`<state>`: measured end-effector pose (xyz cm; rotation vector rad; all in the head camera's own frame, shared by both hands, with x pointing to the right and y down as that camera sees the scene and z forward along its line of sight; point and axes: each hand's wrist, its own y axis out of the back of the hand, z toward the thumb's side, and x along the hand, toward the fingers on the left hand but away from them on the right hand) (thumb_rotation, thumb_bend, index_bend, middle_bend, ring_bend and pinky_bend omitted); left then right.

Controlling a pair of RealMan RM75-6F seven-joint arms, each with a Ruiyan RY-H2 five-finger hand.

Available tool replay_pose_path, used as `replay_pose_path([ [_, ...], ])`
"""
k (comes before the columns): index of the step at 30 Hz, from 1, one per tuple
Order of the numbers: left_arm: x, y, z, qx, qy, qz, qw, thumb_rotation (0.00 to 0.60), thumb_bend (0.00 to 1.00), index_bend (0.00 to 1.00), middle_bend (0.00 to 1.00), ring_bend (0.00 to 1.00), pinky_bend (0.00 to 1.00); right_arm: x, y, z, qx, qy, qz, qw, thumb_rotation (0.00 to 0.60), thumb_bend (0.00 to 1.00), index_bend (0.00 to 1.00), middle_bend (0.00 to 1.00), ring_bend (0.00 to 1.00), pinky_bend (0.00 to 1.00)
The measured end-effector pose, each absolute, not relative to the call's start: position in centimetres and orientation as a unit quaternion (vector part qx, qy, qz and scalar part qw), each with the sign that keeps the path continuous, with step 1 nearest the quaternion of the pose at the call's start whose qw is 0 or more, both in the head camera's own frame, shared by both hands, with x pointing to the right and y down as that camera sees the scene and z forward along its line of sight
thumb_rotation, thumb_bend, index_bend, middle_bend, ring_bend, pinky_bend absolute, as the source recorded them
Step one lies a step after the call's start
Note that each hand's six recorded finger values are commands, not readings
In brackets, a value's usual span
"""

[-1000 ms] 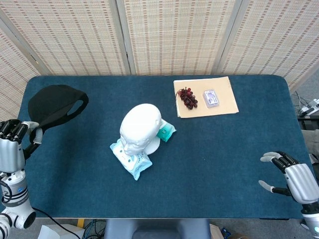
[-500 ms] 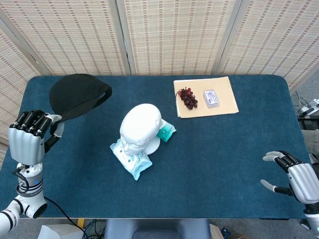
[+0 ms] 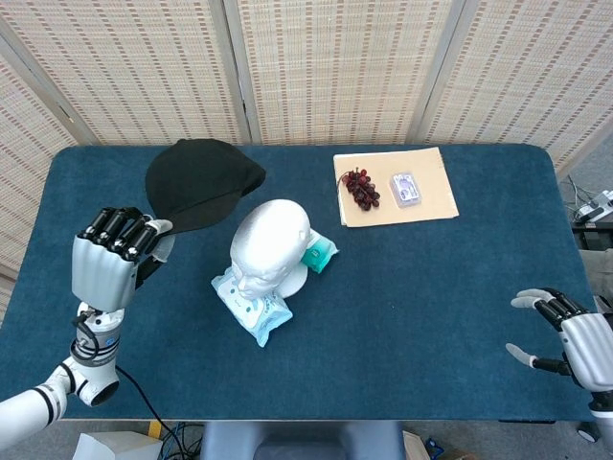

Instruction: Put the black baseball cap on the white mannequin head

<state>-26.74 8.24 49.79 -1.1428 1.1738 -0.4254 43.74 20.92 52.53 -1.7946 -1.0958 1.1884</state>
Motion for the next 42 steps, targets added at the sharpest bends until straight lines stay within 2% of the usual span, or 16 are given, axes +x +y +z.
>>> replay_pose_path([
  [22, -19.5, 8.2, 50.7, -0.536, 0.496, -0.145, 0.668, 0.600, 0.38, 0.83, 0.74, 0.52, 0.59, 44.7, 20.6, 51.9, -0.694, -0.439, 0.453, 0.347, 0.600, 0.04, 0.35, 0.32, 0.26, 0.43],
  [42, -16.7, 10.3, 51.4, -0.541, 0.485, -0.125, 0.675, 0.600, 0.38, 0.83, 0.74, 0.52, 0.59, 45.0, 20.6, 51.6, -0.696, -0.442, 0.449, 0.345, 0.600, 0.04, 0.35, 0.32, 0.26, 0.43],
])
